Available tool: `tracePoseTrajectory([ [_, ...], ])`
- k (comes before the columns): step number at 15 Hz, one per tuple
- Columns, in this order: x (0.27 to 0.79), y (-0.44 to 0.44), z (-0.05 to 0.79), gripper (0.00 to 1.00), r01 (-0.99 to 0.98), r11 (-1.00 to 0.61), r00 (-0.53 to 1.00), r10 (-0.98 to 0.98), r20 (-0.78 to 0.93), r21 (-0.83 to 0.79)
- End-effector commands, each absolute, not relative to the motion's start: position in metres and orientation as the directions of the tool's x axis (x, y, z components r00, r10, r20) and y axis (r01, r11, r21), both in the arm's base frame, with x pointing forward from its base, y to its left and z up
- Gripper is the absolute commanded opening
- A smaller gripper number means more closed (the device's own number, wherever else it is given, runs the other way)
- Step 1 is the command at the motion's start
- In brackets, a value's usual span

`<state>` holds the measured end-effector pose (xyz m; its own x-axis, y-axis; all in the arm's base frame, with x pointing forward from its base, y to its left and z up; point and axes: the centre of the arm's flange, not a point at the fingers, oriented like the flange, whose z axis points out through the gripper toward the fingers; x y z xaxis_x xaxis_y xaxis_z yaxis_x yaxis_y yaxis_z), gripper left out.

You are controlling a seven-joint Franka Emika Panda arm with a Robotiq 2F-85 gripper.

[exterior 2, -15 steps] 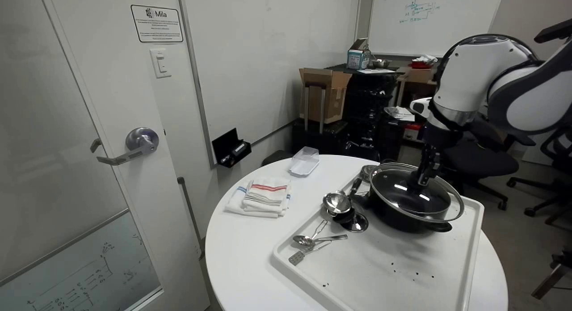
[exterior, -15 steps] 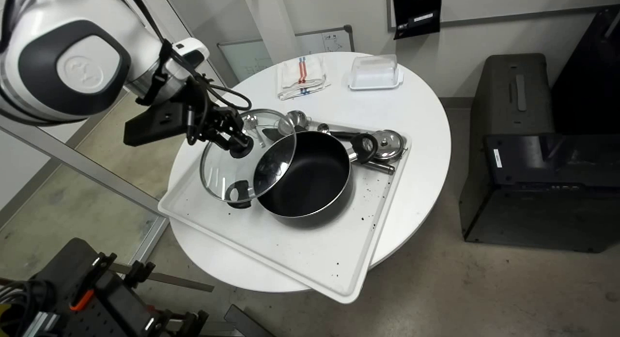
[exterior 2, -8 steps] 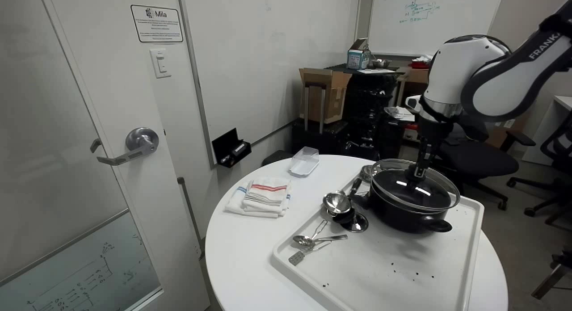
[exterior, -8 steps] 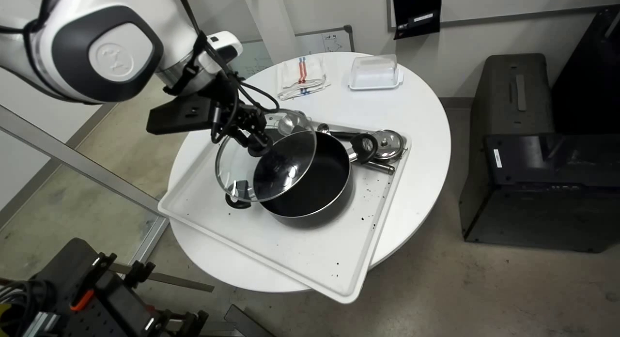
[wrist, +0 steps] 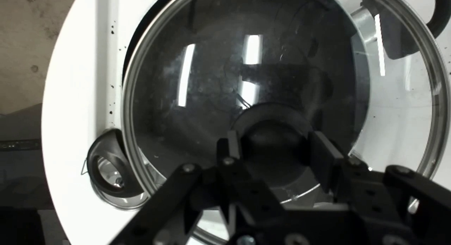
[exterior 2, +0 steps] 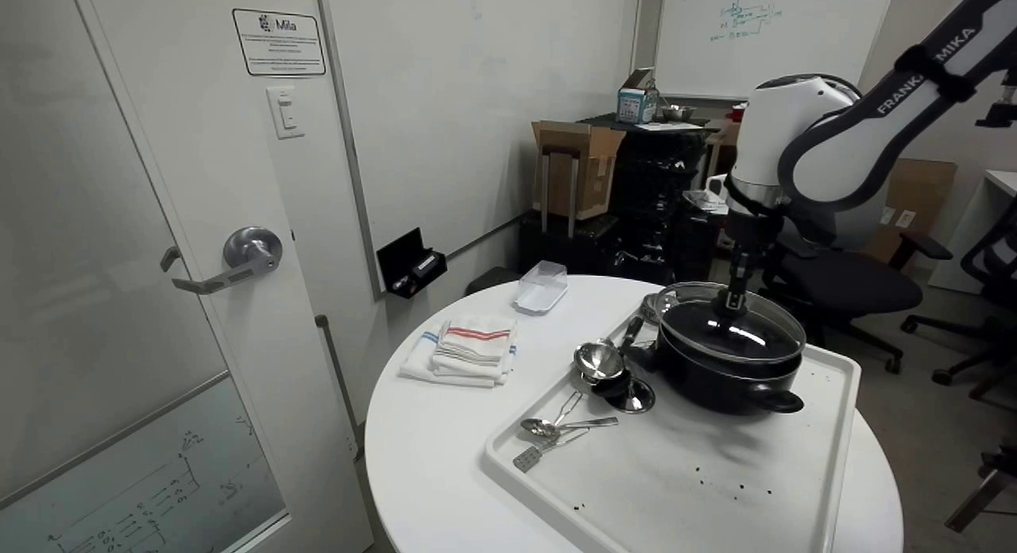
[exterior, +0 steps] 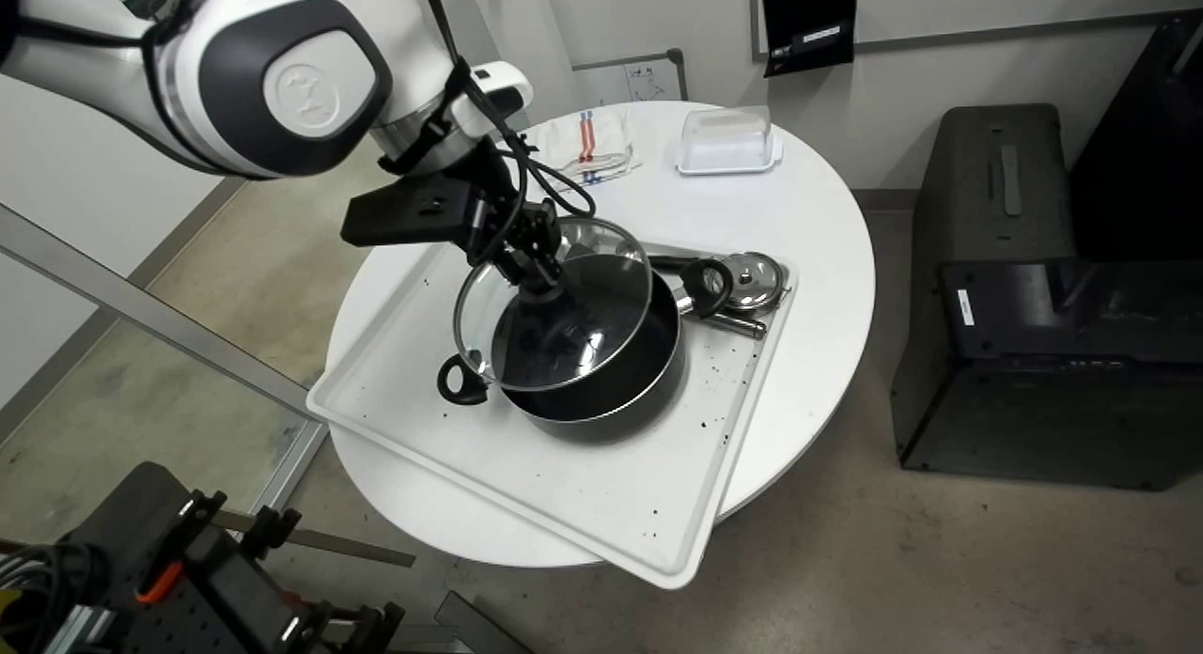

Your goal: Put the glass lid on the pot

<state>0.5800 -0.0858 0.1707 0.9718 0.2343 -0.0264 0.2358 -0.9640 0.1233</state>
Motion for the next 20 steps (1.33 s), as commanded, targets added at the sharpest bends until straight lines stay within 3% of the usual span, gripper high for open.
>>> tracePoseTrajectory([
  [1, 0.600, -0.102, 0.166, 0.24, 0.202, -0.972, 0.979, 0.198, -0.043, 0.116],
  [20, 0.596, -0.115, 0.133, 0.24, 0.187, -0.976, 0.981, 0.179, -0.076, 0.111],
])
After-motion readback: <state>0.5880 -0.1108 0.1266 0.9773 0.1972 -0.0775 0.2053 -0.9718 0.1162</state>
